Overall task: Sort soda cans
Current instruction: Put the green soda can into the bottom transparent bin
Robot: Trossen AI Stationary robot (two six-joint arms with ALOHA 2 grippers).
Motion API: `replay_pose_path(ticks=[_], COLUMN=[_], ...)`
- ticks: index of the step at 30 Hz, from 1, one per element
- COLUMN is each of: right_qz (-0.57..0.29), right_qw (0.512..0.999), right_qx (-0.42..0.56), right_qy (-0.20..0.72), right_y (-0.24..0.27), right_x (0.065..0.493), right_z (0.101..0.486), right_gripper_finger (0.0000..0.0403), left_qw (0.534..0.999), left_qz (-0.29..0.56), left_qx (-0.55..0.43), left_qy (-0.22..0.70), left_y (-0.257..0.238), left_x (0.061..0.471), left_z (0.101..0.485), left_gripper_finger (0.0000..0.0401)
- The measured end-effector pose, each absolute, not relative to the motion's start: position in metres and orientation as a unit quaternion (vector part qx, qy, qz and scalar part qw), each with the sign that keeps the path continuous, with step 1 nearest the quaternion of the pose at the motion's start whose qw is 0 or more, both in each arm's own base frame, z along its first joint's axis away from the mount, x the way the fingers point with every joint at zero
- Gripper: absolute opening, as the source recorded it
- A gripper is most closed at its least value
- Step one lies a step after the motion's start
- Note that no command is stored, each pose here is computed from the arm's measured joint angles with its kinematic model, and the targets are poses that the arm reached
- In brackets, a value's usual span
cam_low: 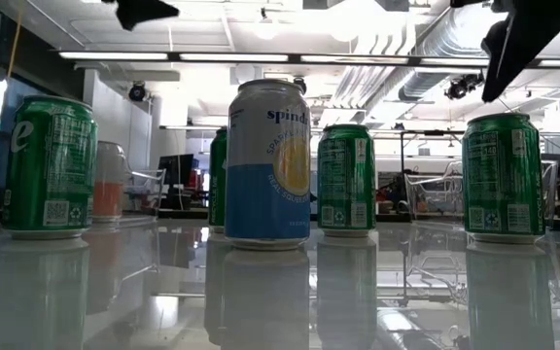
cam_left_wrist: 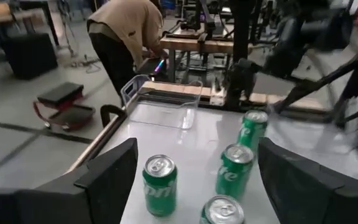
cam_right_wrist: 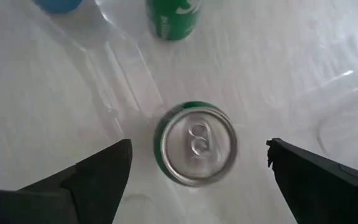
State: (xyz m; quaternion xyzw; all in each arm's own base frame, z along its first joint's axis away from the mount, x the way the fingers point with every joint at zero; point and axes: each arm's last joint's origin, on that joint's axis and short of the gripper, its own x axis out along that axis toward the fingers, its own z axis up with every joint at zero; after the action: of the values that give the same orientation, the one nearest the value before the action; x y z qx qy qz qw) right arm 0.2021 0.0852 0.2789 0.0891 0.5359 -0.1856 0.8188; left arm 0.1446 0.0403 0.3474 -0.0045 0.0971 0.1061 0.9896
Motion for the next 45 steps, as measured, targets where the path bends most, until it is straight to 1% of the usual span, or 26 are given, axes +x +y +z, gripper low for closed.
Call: replay_pose_path(ticks=[4,9,16,20,23,28,30,32,34,40,42,45], right_qz=[-0.184,-0.184,-0.154,-0.153,-0.156,-0.161,-0.159,-0.156,-0.157,-0.145,-0.116,-0.046], right_qw=[0.821,0.806,0.802,0.801,0.799,0.788,0.784,0.784,0.783,0.802,0.807,0.815], right_qx=[0.096,0.11,0.133,0.136,0.134,0.126,0.12,0.116,0.113,0.097,0.106,0.147], right_qy=[0.533,0.551,0.561,0.563,0.565,0.581,0.588,0.59,0.592,0.571,0.569,0.558], right_y=[0.081,0.069,0.062,0.061,0.061,0.064,0.064,0.065,0.066,0.078,0.089,0.109], right_x=[0.207,0.209,0.212,0.212,0.213,0.22,0.223,0.225,0.229,0.226,0.22,0.206], right_z=[0.266,0.25,0.233,0.227,0.224,0.215,0.213,0.218,0.232,0.313,0.336,0.368], right_gripper_finger=[0.0365,0.0365,0.0365,0.0363,0.0349,0.0294,0.0291,0.0291,0.0291,0.0291,0.0291,0.0291], left_qw=[0.99,0.992,0.99,0.987,0.982,0.978,0.978,0.98,0.981,0.982,0.982,0.983], left_qz=[0.106,0.087,0.09,0.091,0.111,0.129,0.13,0.125,0.12,0.108,0.103,0.101], left_qx=[0.032,0.06,0.076,0.098,0.11,0.103,0.102,0.101,0.1,0.101,0.103,0.103], left_qy=[0.093,0.075,0.072,0.089,0.108,0.124,0.125,0.12,0.117,0.115,0.117,0.115], left_y=[0.027,0.004,-0.023,-0.039,-0.049,-0.063,-0.069,-0.074,-0.079,-0.091,-0.094,-0.096], left_x=[0.166,0.188,0.207,0.216,0.224,0.238,0.244,0.25,0.255,0.263,0.263,0.264], left_z=[0.329,0.326,0.319,0.309,0.3,0.284,0.278,0.274,0.27,0.26,0.258,0.257], left_gripper_finger=[0.0295,0.0288,0.0287,0.0287,0.0287,0.0287,0.0287,0.0287,0.0287,0.0287,0.0287,0.0287])
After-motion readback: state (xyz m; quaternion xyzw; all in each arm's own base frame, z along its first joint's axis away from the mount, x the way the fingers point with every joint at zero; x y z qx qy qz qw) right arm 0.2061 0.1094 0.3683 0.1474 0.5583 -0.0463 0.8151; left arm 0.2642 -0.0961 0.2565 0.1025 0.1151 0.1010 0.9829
